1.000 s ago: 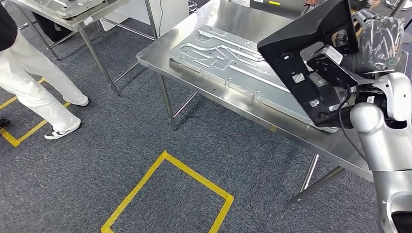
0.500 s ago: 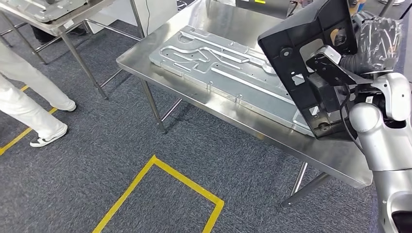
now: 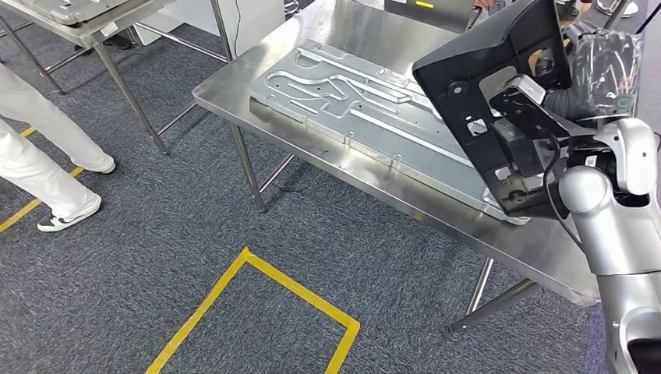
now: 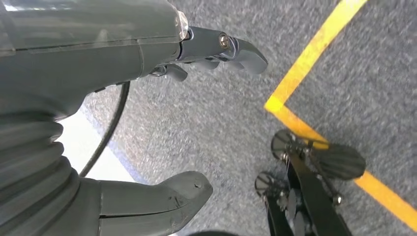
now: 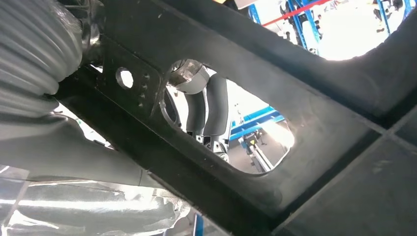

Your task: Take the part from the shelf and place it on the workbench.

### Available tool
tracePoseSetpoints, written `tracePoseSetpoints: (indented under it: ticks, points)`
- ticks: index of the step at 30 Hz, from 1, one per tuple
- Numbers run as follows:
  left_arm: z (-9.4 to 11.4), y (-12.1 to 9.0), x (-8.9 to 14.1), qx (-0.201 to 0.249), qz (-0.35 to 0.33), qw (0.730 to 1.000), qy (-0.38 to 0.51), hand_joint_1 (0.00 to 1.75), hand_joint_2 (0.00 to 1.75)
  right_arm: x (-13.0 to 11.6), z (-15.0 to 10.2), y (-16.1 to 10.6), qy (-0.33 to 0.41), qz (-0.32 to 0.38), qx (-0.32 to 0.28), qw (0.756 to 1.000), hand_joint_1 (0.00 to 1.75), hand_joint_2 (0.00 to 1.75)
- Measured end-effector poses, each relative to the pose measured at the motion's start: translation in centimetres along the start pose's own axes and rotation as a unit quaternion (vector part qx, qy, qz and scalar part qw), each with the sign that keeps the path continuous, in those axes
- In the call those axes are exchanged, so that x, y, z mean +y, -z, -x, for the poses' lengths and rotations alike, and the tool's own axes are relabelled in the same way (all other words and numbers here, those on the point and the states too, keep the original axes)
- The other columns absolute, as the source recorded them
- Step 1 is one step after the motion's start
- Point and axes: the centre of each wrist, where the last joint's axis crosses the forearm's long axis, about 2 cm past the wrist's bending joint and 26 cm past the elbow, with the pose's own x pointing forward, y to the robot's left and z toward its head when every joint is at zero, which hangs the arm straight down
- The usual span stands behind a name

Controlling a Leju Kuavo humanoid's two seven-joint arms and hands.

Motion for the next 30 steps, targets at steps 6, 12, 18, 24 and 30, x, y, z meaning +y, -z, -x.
tracePoseSetpoints:
  ticks: [6,12,18,24,30]
  points:
    - [0.0,0.0,-0.2,-0.002,0.003,1.0,-0.001,0.0,1.75,-0.4,-0.3,0.8,-0.004,0.005,-0.007,1.0,1.75,1.75]
    - [-0.1,0.1,-0.8,-0.016,0.022,1.0,-0.01,0.0,1.75,-2.7,-1.4,4.8,-0.026,0.015,-0.016,0.999,1.75,1.75]
    - [-0.3,0.1,-1.8,-0.018,0.032,0.999,-0.014,0.0,1.75,-5.4,-2.8,8.5,-0.04,0.034,-0.032,0.998,1.75,1.75]
    - [-0.3,0.1,-2.0,-0.018,0.034,0.999,-0.015,0.0,1.75,-5.7,-3.0,9.4,-0.046,0.033,-0.035,0.998,1.75,1.75]
    - [-0.3,0.2,-2.2,-0.017,0.037,0.999,-0.019,0.0,1.75,-6.1,-3.0,10.3,-0.051,0.035,-0.034,0.997,1.75,1.75]
